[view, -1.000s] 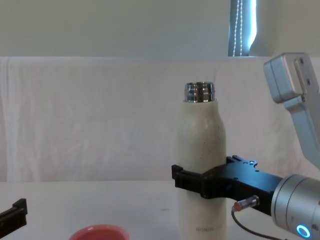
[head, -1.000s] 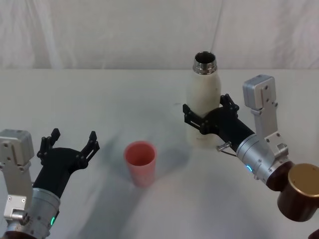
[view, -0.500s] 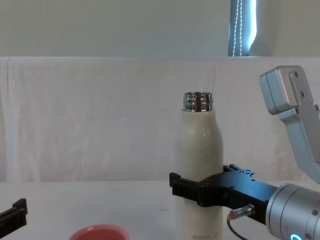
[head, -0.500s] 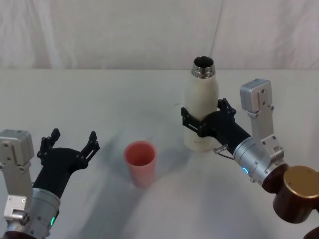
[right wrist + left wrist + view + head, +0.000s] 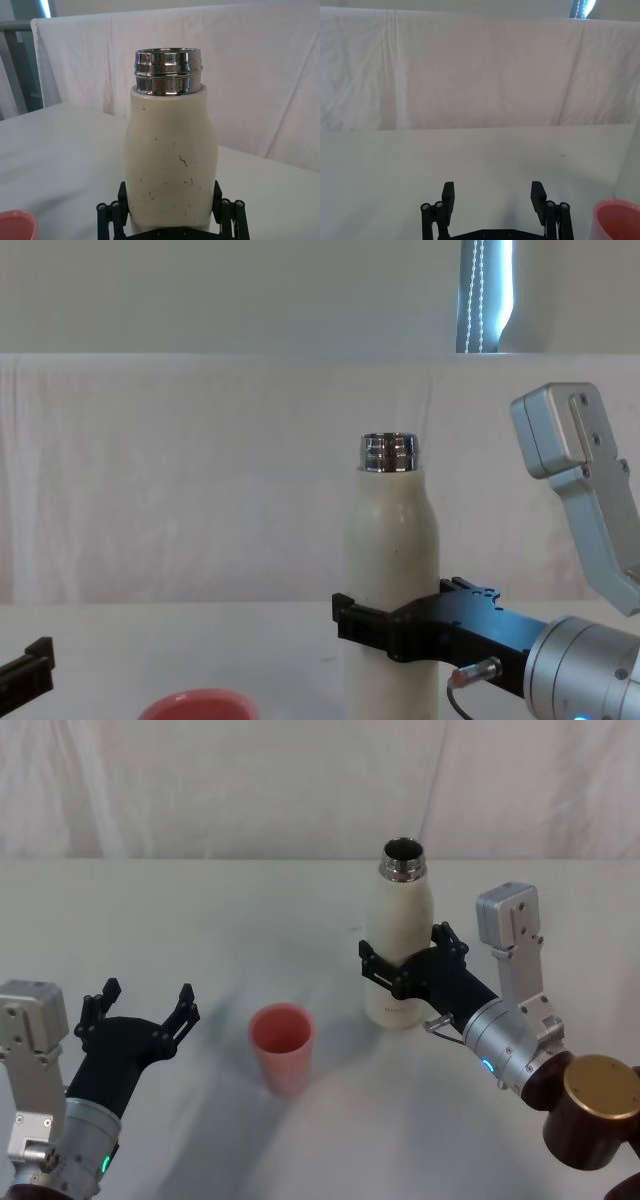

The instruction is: Grasp the thermos with one hand and pour water into the cup lid.

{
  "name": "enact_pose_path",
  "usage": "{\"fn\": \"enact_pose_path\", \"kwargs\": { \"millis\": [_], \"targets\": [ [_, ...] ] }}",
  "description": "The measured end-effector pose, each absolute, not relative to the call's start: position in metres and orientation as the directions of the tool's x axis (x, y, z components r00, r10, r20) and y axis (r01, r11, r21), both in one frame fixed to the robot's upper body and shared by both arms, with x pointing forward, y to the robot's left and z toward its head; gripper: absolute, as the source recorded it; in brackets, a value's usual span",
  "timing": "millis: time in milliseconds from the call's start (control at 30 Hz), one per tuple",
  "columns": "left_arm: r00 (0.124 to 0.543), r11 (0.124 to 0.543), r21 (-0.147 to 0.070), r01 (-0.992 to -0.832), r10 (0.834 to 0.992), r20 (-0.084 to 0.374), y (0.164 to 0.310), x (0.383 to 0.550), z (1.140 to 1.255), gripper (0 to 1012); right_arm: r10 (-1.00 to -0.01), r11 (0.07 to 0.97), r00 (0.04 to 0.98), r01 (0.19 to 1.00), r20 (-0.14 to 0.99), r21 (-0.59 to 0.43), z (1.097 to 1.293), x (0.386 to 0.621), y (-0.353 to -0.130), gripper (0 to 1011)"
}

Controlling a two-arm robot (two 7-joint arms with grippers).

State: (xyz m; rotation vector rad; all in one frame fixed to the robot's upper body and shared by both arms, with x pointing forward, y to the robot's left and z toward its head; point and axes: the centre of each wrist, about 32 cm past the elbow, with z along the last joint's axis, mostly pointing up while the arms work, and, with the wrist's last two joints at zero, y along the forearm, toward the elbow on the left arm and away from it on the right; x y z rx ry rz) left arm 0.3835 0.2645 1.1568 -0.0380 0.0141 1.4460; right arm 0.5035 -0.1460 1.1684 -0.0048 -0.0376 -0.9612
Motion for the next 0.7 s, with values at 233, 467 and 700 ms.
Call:
{"fn": "enact_pose_path", "kwargs": {
  "millis": [233, 467, 700],
  "targets": [
    [0.124, 0.124, -0.018, -0.992, 0.992, -0.033, 0.2645, 0.3835, 1.1568, 1001, -0.818, 0.575, 0.575, 0.818, 0.029, 0.008, 1.1668, 0.5039, -0.1459, 959],
    [0.125, 0.124, -0.018, -0.992, 0.992, -0.033, 0.2645, 0.3835, 1.1568, 1001, -0.817, 0.577, 0.577, 0.817, 0.021, 0.007, 1.1657, 0.5032, -0.1466, 959],
    [0.125, 0.124, -0.018, -0.992, 0.992, -0.033, 0.2645, 0.3835, 1.1568, 1001, -0.816, 0.577, 0.577, 0.816, 0.013, 0.004, 1.164, 0.5031, -0.1473, 959]
  ]
}}
